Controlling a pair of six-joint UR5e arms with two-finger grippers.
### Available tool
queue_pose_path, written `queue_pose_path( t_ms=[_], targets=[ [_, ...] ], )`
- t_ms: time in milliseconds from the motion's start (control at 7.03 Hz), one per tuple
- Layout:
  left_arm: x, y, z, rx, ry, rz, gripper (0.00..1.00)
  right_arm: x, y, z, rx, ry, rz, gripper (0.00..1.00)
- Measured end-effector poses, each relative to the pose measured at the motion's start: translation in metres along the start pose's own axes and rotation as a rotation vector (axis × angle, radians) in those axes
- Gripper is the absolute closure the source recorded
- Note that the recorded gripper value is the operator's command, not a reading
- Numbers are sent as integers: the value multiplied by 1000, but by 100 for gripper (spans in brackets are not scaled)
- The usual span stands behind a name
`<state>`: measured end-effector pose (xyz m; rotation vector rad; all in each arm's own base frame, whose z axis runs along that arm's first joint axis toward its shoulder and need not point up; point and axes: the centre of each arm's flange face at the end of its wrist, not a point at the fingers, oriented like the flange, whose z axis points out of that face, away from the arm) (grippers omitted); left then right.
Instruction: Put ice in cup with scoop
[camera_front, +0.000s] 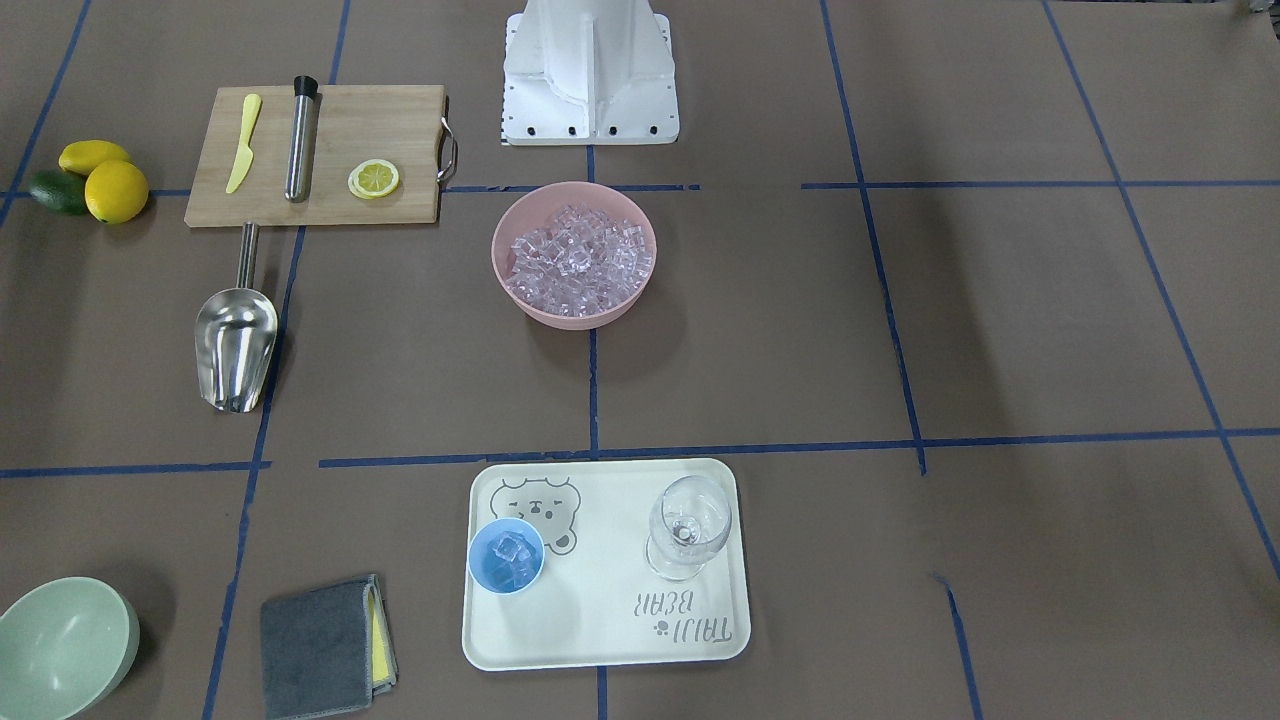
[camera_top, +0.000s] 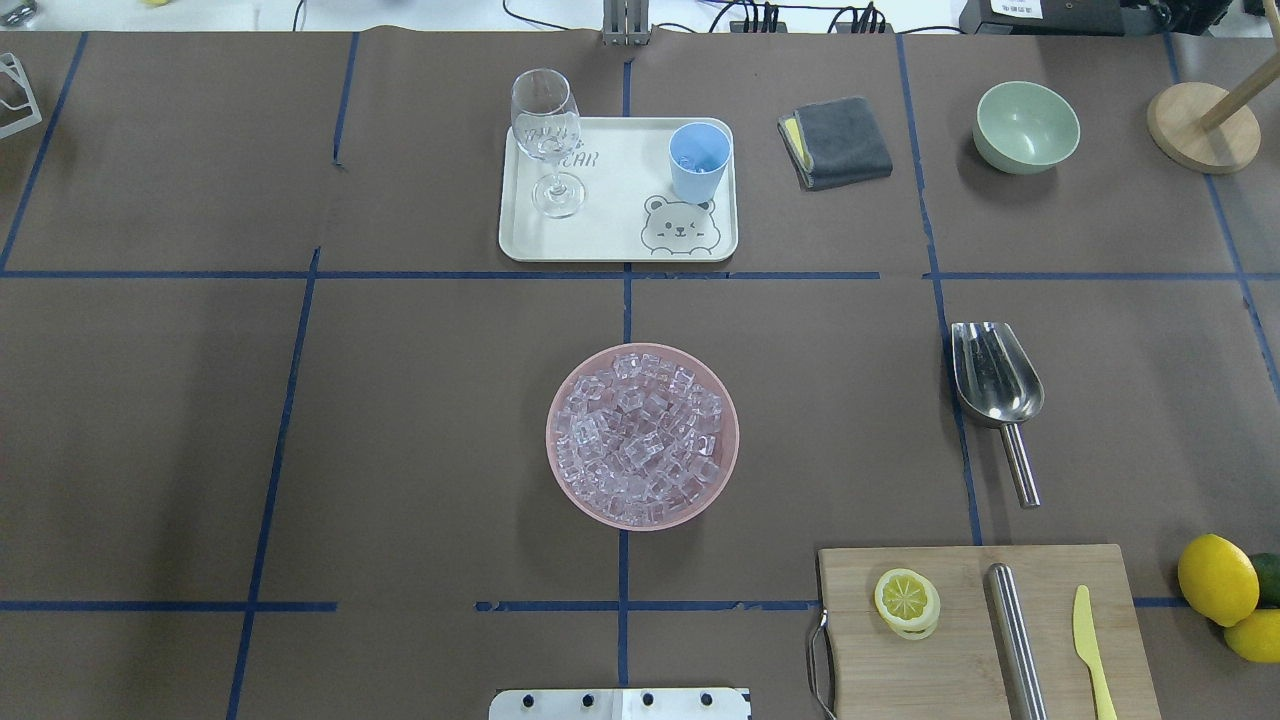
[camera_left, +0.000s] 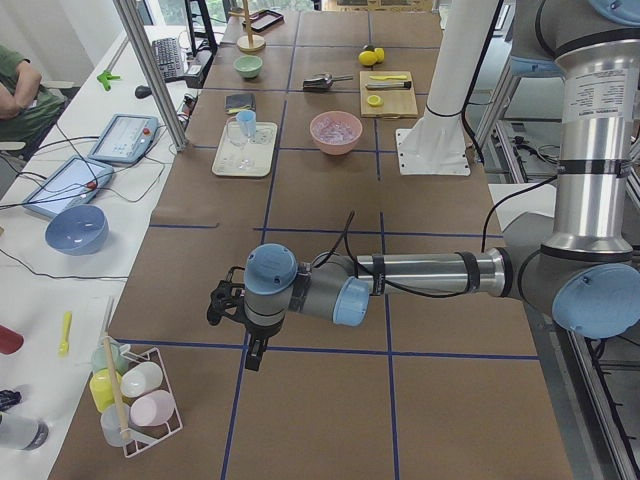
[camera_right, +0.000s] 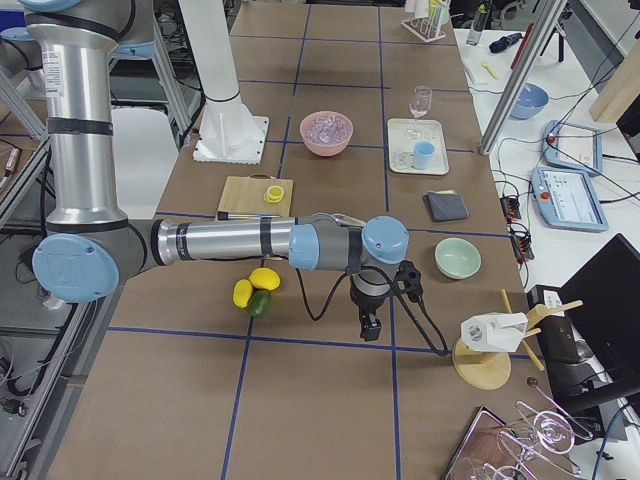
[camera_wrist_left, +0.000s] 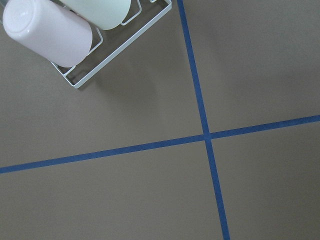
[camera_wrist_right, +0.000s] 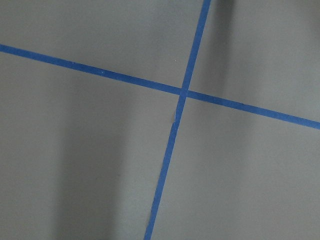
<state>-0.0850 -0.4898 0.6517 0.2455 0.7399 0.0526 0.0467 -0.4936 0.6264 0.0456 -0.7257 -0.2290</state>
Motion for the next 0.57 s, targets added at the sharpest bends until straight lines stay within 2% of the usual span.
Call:
queue_pose_path(
  t_ms=[569],
  targets=[
    [0,1,1,-8,1,-11,0,1,1,2,-3,-2,2,0]
  ],
)
